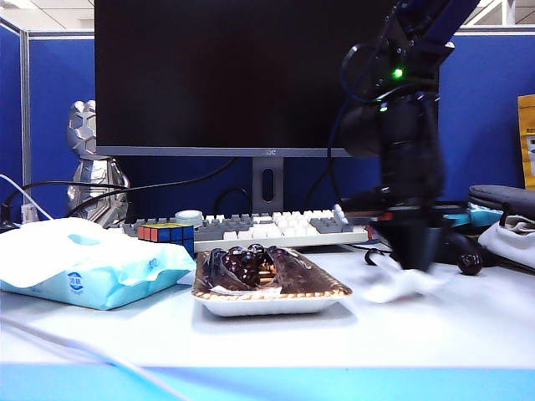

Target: Use the wet wipes on the table to wipe the cherry juice off the table, then put the wipes back on the table.

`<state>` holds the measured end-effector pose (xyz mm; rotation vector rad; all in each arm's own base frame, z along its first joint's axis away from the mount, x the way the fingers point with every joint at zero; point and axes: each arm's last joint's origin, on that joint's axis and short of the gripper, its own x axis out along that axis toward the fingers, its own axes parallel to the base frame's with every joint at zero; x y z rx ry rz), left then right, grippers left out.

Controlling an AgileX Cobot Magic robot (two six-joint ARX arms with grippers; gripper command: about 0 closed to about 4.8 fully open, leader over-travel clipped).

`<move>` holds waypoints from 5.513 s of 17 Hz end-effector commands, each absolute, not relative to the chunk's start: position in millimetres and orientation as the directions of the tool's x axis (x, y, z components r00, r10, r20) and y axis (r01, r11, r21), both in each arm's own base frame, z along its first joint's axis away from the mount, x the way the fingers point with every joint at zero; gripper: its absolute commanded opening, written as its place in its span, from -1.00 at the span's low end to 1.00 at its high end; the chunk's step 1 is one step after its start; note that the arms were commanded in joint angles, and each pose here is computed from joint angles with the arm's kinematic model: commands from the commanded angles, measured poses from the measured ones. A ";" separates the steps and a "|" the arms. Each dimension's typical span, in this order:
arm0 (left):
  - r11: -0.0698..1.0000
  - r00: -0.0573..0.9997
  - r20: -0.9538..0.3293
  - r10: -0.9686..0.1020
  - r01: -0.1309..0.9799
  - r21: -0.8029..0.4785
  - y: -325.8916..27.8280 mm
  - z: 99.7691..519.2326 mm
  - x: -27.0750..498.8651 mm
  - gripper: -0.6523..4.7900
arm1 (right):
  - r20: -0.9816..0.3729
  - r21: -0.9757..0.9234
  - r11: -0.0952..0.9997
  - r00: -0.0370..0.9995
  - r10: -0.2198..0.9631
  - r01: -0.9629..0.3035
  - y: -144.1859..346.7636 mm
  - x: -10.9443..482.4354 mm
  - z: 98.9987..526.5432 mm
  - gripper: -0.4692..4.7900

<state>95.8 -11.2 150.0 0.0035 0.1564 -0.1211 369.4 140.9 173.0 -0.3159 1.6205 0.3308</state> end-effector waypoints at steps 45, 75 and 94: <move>0.993 0.979 -0.164 -0.121 0.121 -0.010 -11.0 148.9 95.5 -0.77 | -0.961 -0.267 0.942 0.135 -0.243 -0.202 93.9 401.5 158.4 -0.84; 0.993 0.979 -0.164 -0.122 0.122 -0.010 -11.1 148.9 95.5 -0.77 | -0.961 -0.175 0.850 -0.103 -0.258 -0.496 130.1 364.3 159.4 -0.84; 0.993 0.979 -0.164 -0.121 0.121 -0.010 -11.0 148.9 95.5 -0.77 | -0.977 0.088 0.896 0.138 0.163 -0.436 114.8 406.7 159.5 -0.84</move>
